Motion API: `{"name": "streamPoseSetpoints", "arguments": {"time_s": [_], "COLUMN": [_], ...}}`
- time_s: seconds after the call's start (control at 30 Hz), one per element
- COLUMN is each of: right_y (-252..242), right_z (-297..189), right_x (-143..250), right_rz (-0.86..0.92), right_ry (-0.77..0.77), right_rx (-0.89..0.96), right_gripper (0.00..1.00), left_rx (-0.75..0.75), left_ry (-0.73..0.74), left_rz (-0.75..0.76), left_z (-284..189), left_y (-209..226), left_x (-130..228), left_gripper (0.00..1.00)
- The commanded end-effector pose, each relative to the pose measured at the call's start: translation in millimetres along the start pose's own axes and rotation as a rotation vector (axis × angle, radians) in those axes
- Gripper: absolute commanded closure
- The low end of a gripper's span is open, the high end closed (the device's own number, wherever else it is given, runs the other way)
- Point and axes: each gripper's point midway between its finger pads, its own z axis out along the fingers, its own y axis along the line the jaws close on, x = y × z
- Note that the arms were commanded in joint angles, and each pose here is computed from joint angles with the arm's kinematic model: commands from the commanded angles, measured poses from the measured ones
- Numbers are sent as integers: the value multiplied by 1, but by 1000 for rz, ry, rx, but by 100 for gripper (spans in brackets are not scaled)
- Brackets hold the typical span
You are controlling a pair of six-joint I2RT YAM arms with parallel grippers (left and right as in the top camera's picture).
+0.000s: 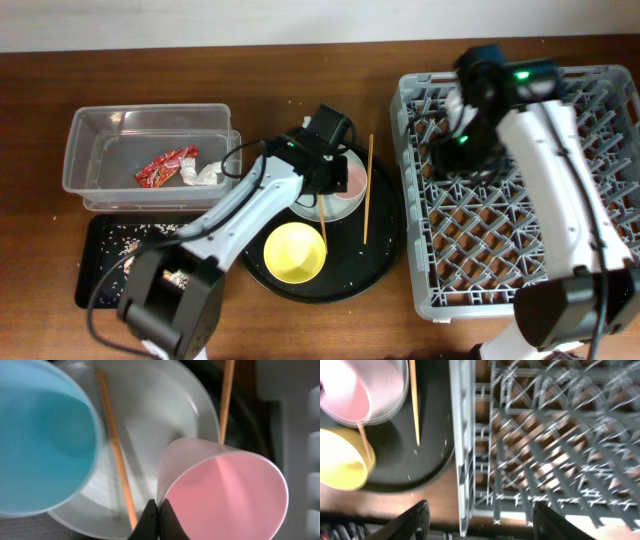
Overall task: Sort waste into correct bins and load items into the dishwasher rack
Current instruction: 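Lift the pink cup and carry it over the dish rack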
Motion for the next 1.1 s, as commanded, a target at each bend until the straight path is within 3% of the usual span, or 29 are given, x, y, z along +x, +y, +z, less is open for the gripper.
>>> {"name": "streamPoseSetpoints", "arguments": {"time_s": [0.0, 0.03, 0.07, 0.1, 0.13, 0.3, 0.4, 0.53, 0.67, 0.77, 0.8, 0.83, 1.07], "right_y": [3, 15, 20, 22, 41, 107, 138, 161, 172, 173, 173, 173, 197], "right_z": [-59, -76, -92, -100, -117, -153, -155, -164, -184, -188, -187, -187, -174], "right_x": [-4, -2, 2, 3, 5, 22, 40, 54, 62, 64, 64, 64, 77], "right_rz": [-47, -113, -146, -160, -256, -566, -755, -875, -875, -871, -871, -873, -990], "right_ry": [-153, -209, -261, -289, -349, -452, -457, -478, -504, -507, -505, -503, -461], "right_rx": [-139, -253, -344, -400, -554, -865, -905, -984, -1122, -1155, -1148, -1144, -1101], "right_gripper": [31, 29, 12, 6, 2, 2, 2, 0, 22, 28, 37, 39, 32], "left_rx": [202, 282, 366, 473, 759, 1137, 1196, 1245, 1262, 1262, 1262, 1262, 1262], "left_ry": [-193, -208, -222, -221, -203, -212, -179, -154, -149, -160, -160, -160, -159], "left_rz": [25, 24, 4, 11, 64, 223, 280, 313, 318, 328, 328, 328, 328], "left_z": [-119, -145, -172, -190, -225, -275, -280, -286, -288, -289, -289, -289, -289], "left_y": [-9, -3, 12, 15, 8, -14, -34, -45, -46, -46, -46, -46, -46], "left_x": [-48, -51, -53, -53, -50, -42, -30, -22, -21, -22, -22, -22, -22], "left_gripper": [100, 100, 100, 100, 100, 100, 100, 100, 100, 100, 100, 100, 100]}}
